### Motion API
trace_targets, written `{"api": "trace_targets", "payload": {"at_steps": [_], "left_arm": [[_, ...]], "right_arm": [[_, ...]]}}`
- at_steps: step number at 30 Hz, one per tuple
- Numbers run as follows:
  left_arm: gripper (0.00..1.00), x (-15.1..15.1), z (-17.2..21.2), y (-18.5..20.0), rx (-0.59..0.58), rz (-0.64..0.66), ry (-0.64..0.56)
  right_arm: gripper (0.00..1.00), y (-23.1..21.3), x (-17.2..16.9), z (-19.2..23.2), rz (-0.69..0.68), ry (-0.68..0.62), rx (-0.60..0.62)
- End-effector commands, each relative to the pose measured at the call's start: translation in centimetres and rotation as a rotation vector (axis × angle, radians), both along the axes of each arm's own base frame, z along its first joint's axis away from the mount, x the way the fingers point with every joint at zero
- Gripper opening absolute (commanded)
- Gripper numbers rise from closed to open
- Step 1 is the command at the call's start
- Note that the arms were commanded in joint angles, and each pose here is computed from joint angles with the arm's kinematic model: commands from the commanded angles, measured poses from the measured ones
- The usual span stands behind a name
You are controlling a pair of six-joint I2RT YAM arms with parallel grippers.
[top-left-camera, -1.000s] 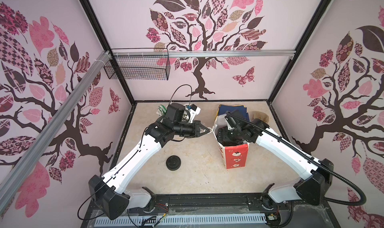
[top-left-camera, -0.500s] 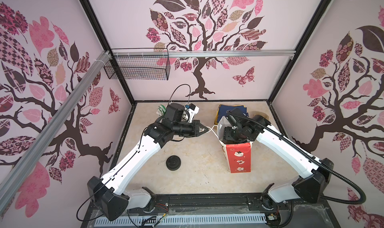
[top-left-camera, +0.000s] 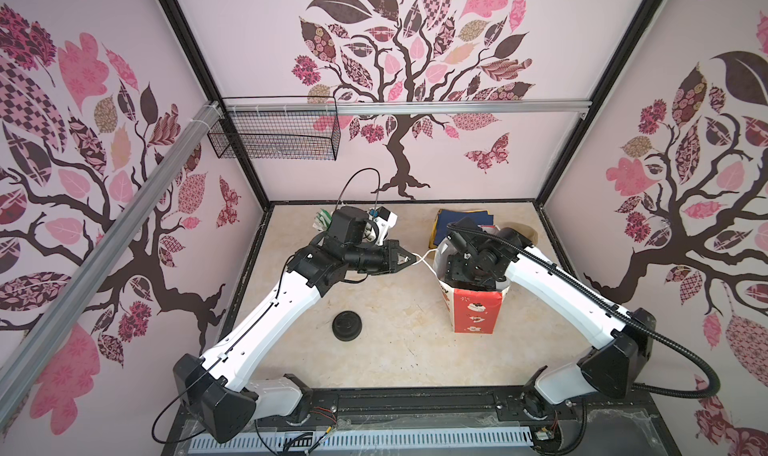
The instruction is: Pack the takeout coffee
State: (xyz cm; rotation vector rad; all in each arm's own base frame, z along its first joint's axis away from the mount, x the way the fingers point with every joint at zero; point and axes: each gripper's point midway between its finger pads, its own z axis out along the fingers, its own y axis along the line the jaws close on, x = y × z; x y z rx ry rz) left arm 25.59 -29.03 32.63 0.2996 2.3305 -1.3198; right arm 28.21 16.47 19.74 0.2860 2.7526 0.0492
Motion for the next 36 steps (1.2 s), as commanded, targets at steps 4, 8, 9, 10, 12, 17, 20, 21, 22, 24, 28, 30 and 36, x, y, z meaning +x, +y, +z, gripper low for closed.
{"api": "trace_targets", "payload": {"at_steps": [4,8,9,10,12,17,20,21,22,24,28,30,36], "left_arm": [[0.0,-0.1,2.5,-0.3,-0.041,-0.011,-0.063],[0.0,-0.1,2.2,-0.8,-0.037,-0.022,-0.061],[0.0,0.0,1.8,-0.8,-0.028,-0.019,-0.054],[0.0,0.0,1.5,-0.8,-0.022,-0.014,-0.048],[0.0,0.1,0.7,-0.8,-0.014,-0.008,-0.037],[0.19,0.3,-0.3,-0.9,-0.009,-0.001,-0.009],[0.41,0.4,-0.7,-1.2,-0.024,0.0,0.015],[0.46,0.3,-0.8,-1.4,-0.033,-0.006,0.024],[0.49,0.3,-0.8,-1.5,-0.041,-0.011,0.03],[0.54,0.2,-0.6,-2.1,-0.063,-0.031,0.042],[0.6,-0.6,-1.6,-3.7,-0.044,-0.078,0.066],[0.6,-0.7,-2.3,-4.5,-0.03,-0.095,0.086],[0.55,-0.1,-3.8,-5.1,0.004,-0.097,0.121]], "right_arm": [[0.85,-2.0,-0.9,-1.5,-0.109,0.052,-0.096],[0.85,-1.3,-0.9,-1.8,-0.081,0.061,-0.066],[0.85,-1.0,-0.8,-2.0,-0.075,0.062,-0.053],[0.85,-0.8,-0.9,-2.1,-0.068,0.064,-0.041],[0.85,-0.4,-1.0,-2.3,-0.055,0.071,-0.019],[0.85,-0.1,-1.4,-2.7,-0.043,0.085,0.007],[0.85,-0.2,-1.6,-2.7,-0.043,0.085,0.006],[0.85,-0.2,-1.6,-2.6,-0.045,0.084,0.007],[0.85,-0.3,-1.6,-2.6,-0.047,0.083,0.004],[0.85,-0.3,-1.6,-2.5,-0.049,0.082,0.003],[0.85,-0.3,-1.5,-2.2,-0.054,0.074,0.007],[0.85,-0.5,-1.5,-2.1,-0.057,0.073,0.003],[0.85,-0.7,-1.7,-1.9,-0.069,0.068,0.006]]}}
